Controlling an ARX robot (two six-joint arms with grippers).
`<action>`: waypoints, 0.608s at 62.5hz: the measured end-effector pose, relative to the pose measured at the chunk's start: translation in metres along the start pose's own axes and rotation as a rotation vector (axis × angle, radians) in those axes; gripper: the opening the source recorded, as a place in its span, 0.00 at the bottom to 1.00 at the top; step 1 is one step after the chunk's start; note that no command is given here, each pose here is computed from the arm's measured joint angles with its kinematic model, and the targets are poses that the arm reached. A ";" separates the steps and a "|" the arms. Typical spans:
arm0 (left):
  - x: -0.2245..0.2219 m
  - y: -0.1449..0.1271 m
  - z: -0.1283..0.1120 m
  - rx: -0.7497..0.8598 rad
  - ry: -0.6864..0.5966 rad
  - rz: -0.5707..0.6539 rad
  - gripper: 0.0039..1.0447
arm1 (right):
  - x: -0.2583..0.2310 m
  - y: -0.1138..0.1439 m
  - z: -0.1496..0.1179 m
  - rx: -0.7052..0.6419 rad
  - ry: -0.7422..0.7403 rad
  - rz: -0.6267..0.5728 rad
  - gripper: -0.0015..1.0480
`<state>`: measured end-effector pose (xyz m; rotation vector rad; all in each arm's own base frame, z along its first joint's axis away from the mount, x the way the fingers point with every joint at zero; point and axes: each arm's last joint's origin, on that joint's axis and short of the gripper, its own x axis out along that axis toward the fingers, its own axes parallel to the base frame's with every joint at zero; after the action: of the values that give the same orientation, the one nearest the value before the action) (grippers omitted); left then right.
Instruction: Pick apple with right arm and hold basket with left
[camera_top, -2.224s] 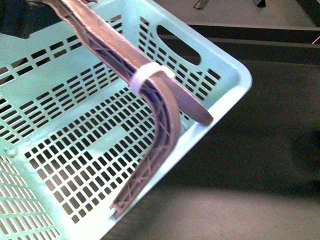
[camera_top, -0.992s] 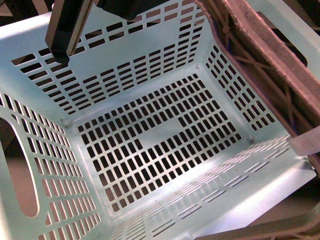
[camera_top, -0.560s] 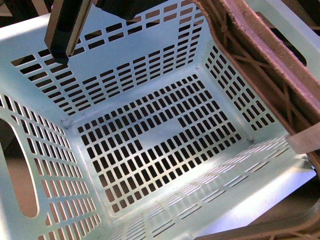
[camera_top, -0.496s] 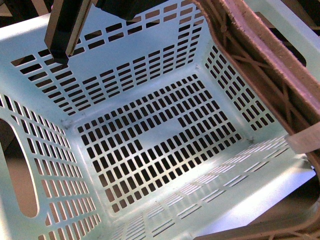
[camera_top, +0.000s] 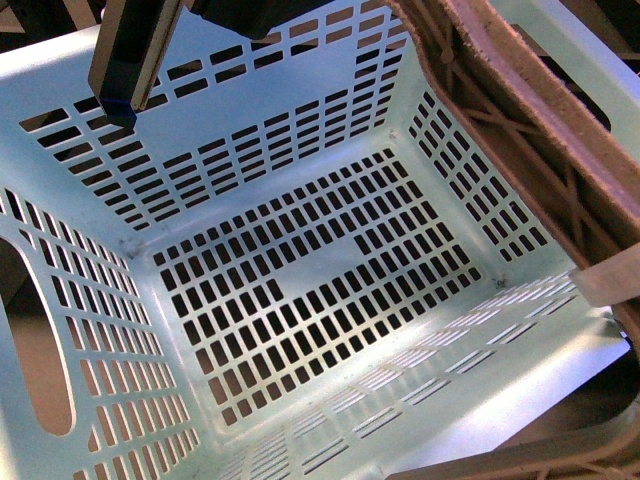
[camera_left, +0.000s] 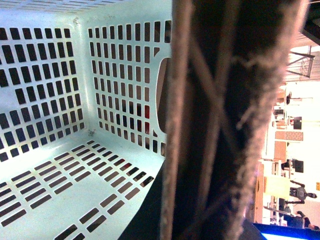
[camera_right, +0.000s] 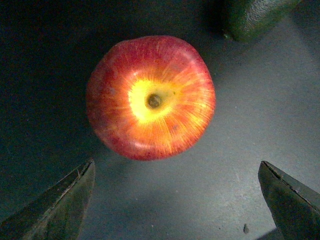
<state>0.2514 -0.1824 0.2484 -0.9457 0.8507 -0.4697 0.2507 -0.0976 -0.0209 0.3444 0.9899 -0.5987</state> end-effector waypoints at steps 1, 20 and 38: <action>0.000 0.000 0.000 0.000 0.000 0.000 0.06 | 0.002 0.001 0.001 0.002 0.000 -0.001 0.91; 0.000 0.000 0.000 0.000 -0.001 0.001 0.06 | 0.022 0.014 0.015 0.004 -0.005 0.005 0.91; 0.000 0.000 0.000 0.000 -0.002 0.001 0.06 | 0.036 0.019 0.019 -0.003 0.004 -0.014 0.90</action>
<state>0.2514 -0.1823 0.2483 -0.9451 0.8497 -0.4680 0.2894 -0.1040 -0.0417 0.3359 0.9976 -0.6091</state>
